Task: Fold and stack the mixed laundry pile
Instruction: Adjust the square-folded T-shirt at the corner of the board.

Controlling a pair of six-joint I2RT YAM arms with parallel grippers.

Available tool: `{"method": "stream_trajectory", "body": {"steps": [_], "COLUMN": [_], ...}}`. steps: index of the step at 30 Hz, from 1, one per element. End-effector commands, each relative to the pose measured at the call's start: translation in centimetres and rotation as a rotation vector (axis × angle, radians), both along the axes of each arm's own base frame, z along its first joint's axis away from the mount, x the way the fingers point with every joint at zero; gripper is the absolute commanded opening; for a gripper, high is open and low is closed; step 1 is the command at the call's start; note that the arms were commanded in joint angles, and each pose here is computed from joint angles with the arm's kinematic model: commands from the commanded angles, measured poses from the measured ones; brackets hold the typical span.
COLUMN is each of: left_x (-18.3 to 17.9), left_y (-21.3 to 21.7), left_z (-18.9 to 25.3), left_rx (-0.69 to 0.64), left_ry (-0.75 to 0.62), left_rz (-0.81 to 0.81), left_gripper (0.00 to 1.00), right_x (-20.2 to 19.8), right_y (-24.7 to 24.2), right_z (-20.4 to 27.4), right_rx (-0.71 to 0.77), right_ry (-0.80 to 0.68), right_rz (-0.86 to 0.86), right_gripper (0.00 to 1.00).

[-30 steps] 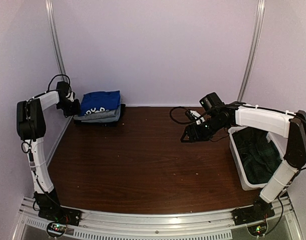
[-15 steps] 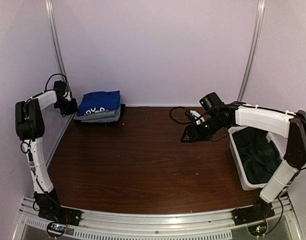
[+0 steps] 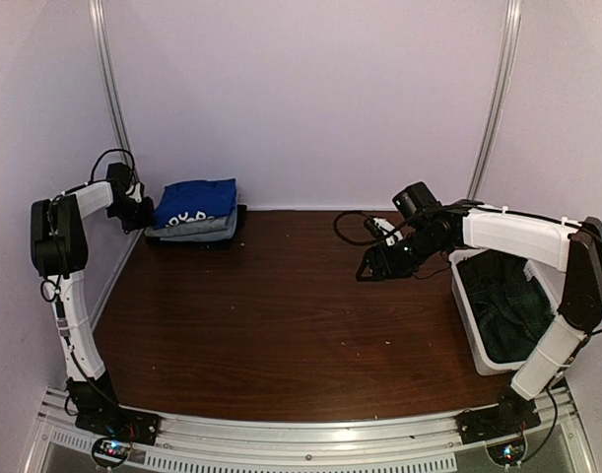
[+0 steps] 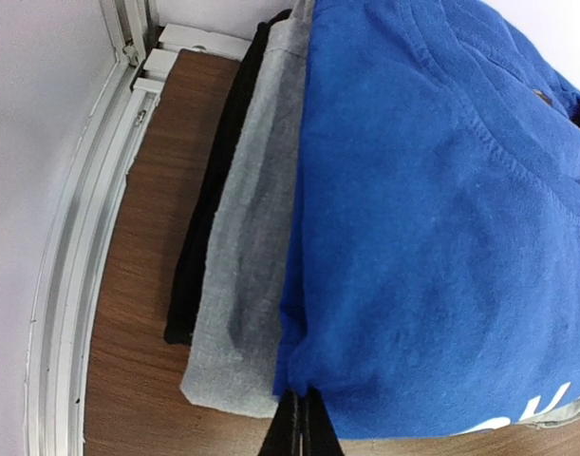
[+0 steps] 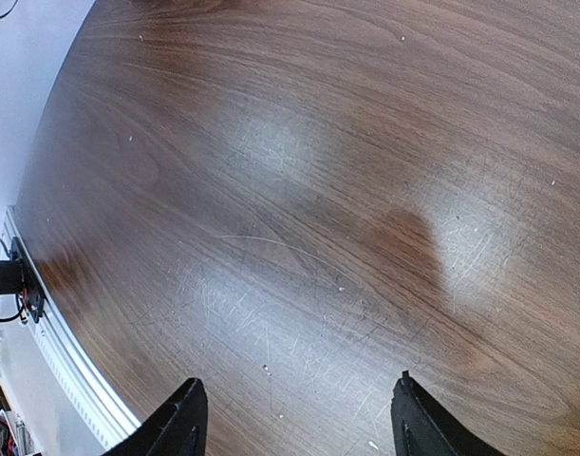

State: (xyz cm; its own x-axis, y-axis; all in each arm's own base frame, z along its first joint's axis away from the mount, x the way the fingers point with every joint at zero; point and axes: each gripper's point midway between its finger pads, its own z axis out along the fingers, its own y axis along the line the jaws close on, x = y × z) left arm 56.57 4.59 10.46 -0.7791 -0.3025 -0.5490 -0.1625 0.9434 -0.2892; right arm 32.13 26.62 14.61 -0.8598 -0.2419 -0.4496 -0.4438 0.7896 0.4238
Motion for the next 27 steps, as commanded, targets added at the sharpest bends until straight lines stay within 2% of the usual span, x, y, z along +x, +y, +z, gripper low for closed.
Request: {"method": "stream_trajectory", "body": {"steps": [1,6,11,12,17,19,21,22,27], "left_x": [1.8,2.4,2.6,2.4,1.6,1.1,0.4,0.1,-2.0], "left_y": [1.5,3.3,3.3,3.2,3.3,3.5,3.3,3.0,-1.0], "left_z": [2.9,4.3,3.4,3.3,4.4,6.1,8.3,9.5,15.0], "left_rx": [0.059,0.101,0.091,0.089,0.111,0.146,0.178,0.198,0.277], "left_ry": [-0.081,-0.090,-0.062,-0.054,-0.052,-0.071,-0.097,-0.110,-0.173], "left_rz": [0.027,0.074,0.068,0.067,0.069,0.067,0.049,0.035,-0.076], "left_gripper": [0.00,0.00,0.00,0.03,0.49,0.66,0.89,0.97,0.98], "right_x": [0.5,0.5,0.3,0.2,0.7,1.2,2.0,2.5,4.7], "right_y": [-0.1,-0.2,-0.3,-0.3,-0.3,-0.5,-1.1,-1.5,-3.8], "right_z": [0.6,0.6,0.5,0.5,1.2,1.9,2.7,3.2,6.7], "right_rx": [0.001,0.001,-0.001,-0.001,0.006,0.009,0.005,0.004,0.009], "right_ry": [-0.011,-0.013,-0.010,-0.010,-0.022,-0.037,-0.063,-0.076,-0.159], "right_rz": [0.000,0.001,0.001,0.002,0.002,-0.009,-0.029,-0.041,-0.108], "right_gripper": [0.67,0.67,0.67,0.67,0.68,0.68,0.69,0.70,0.71]}}
